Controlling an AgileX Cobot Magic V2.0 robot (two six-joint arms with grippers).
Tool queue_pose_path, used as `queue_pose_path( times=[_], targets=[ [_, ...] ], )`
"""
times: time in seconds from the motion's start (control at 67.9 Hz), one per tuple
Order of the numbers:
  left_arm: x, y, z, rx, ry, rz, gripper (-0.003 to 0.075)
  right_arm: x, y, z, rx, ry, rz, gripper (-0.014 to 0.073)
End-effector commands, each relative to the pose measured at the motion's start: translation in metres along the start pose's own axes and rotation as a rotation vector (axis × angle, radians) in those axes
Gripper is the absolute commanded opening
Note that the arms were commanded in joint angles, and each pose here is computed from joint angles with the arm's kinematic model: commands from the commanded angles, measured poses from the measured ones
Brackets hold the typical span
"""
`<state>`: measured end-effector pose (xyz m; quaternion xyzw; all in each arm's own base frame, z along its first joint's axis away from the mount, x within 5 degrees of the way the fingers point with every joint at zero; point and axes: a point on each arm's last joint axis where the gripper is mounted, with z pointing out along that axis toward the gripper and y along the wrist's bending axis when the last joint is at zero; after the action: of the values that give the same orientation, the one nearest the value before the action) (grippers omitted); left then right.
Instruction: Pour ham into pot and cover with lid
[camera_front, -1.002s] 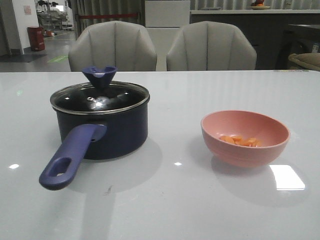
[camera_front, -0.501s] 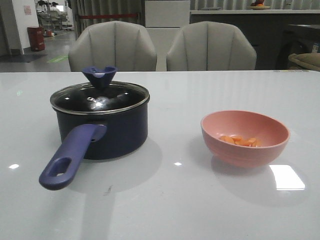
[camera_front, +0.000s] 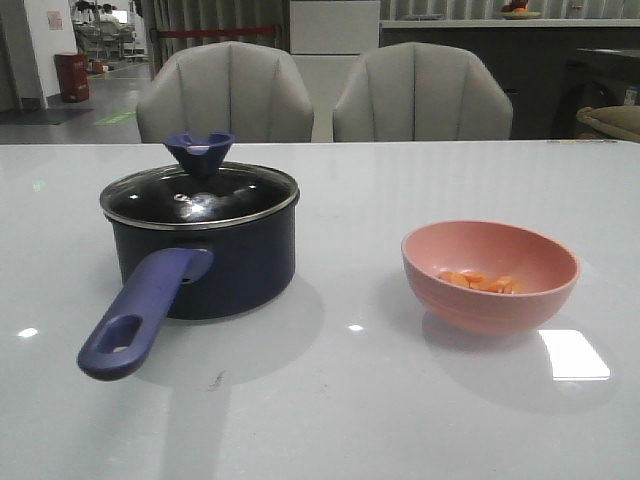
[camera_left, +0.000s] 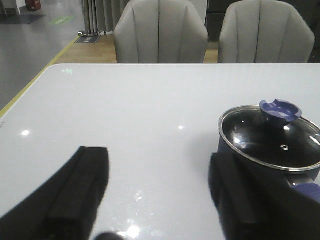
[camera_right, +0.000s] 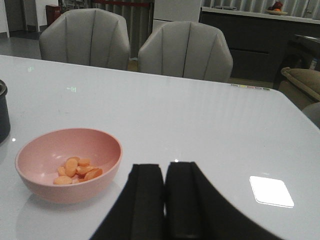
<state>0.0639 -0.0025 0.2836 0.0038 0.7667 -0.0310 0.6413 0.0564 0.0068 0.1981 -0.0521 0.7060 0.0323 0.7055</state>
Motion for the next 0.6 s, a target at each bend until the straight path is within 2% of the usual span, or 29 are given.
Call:
queue_pose_path(
  times=[0.0,0.118,0.28,0.413,0.589],
  targets=[
    [-0.017,-0.001,0.003,0.006,-0.065,-0.008,0.0608,-0.011,-0.001,-0.002,0.012,-0.115,-0.019,0.0158],
    [-0.02,-0.003,0.009,0.016,-0.031,-0.02,0.0607,-0.011,-0.001,-0.002,0.012,-0.115,-0.019,0.0158],
    [-0.042,-0.008,0.024,0.053,0.048,-0.014,0.0607,-0.011,-0.001,-0.002,0.012,-0.115,-0.019,0.0158],
    [-0.066,-0.016,0.048,0.083,0.144,-0.019,0.0607,-0.011,-0.001,-0.002,0.012,-0.115,-0.019,0.0158],
    [-0.086,-0.039,0.095,0.164,0.28,-0.05,0.0607,-0.011,-0.001,-0.002,0.012,-0.115,-0.019,0.0158]
  ],
)
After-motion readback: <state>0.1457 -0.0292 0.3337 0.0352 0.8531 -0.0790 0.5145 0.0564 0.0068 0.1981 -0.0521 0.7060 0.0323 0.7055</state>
